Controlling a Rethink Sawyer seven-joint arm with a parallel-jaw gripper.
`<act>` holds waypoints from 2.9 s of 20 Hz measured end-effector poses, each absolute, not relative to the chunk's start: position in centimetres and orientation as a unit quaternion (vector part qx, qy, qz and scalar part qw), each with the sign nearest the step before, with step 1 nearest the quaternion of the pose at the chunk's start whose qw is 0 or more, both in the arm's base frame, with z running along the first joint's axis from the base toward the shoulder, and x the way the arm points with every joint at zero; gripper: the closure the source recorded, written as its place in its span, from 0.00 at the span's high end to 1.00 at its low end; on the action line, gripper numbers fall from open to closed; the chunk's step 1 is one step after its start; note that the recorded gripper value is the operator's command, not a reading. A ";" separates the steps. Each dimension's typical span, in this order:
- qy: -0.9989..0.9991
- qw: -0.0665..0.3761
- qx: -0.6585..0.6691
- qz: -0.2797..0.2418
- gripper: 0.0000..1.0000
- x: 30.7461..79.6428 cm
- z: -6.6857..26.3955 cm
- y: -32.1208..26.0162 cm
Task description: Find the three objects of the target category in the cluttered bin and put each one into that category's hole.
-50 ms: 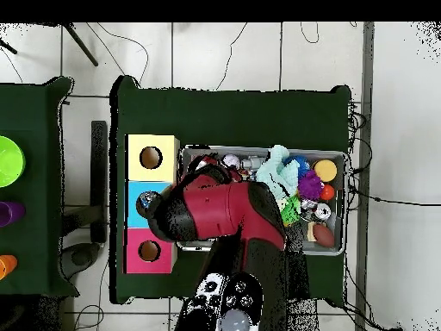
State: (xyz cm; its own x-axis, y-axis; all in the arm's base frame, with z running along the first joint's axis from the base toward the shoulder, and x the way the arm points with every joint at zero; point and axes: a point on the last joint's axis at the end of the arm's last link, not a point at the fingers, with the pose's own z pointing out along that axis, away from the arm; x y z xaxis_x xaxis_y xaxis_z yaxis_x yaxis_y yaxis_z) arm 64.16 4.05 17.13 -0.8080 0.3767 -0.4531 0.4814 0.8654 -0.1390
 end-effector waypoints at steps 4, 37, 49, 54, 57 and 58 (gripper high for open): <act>0.947 0.208 0.213 -0.123 1.00 63.4 16.2 4.3; 0.948 0.219 0.219 -0.079 1.00 65.8 18.3 4.3; 0.944 0.218 0.238 -0.067 1.00 67.0 20.1 2.2; 0.951 0.213 0.211 -0.073 1.00 66.3 20.4 5.3; 0.955 0.214 0.195 -0.069 1.00 66.2 20.4 7.4; 0.955 0.214 0.194 -0.068 1.00 66.2 20.4 7.7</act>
